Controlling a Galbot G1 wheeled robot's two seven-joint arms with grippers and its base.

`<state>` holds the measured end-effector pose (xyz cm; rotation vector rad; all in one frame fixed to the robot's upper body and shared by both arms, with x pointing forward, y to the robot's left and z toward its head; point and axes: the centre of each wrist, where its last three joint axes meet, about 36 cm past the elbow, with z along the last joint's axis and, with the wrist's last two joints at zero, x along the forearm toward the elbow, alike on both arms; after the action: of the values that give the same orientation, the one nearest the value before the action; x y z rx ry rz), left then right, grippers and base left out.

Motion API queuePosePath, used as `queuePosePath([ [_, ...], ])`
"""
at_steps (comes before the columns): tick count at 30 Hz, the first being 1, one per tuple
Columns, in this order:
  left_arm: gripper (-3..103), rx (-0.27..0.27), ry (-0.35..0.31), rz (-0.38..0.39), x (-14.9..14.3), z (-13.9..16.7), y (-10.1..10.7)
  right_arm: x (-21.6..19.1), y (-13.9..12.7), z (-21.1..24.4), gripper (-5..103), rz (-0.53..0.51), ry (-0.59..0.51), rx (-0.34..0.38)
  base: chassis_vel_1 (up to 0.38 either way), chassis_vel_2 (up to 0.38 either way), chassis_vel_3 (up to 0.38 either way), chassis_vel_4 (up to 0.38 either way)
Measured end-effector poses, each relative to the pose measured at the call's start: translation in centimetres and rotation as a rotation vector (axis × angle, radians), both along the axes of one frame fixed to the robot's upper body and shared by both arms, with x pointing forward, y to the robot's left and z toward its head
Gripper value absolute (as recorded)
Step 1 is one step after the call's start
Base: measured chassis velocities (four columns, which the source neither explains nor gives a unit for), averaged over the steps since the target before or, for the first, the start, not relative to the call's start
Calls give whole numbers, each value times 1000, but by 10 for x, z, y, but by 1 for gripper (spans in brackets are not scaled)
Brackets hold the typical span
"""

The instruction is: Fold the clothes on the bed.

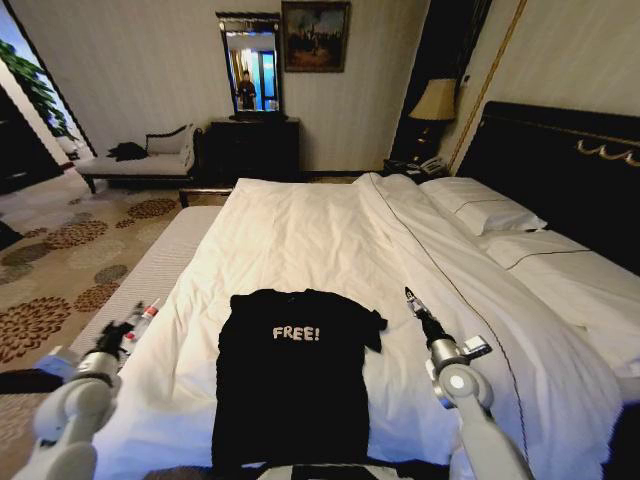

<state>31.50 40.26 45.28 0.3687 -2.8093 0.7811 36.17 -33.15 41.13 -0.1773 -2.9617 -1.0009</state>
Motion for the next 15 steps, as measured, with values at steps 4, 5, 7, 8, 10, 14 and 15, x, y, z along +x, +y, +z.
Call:
queuePosePath([
  [4,100,-83,130,-72,-2,-5,-39,1,-5,6,100,-16,-1,-23,0,0,0,0],
  [5,100,-83,130,-72,-2,-5,-39,1,-5,6,100,-16,-1,-23,0,0,0,0],
  [7,100,-104,193,-100,3,-9,-53,1,-5,2,100,-23,22,-24,0,0,0,0],
  [8,100,-103,211,-106,6,-11,-55,0,-4,-1,100,-25,34,-21,0,0,0,0],
  [10,100,-101,237,-116,8,-14,-57,0,-3,-3,100,-27,45,-17,0,0,0,0],
  [14,100,11,330,-178,22,-25,-61,0,0,-13,100,-34,85,1,0,0,0,0],
  [15,100,50,340,-190,25,-28,-63,1,1,-14,100,-36,90,3,0,0,0,0],
])
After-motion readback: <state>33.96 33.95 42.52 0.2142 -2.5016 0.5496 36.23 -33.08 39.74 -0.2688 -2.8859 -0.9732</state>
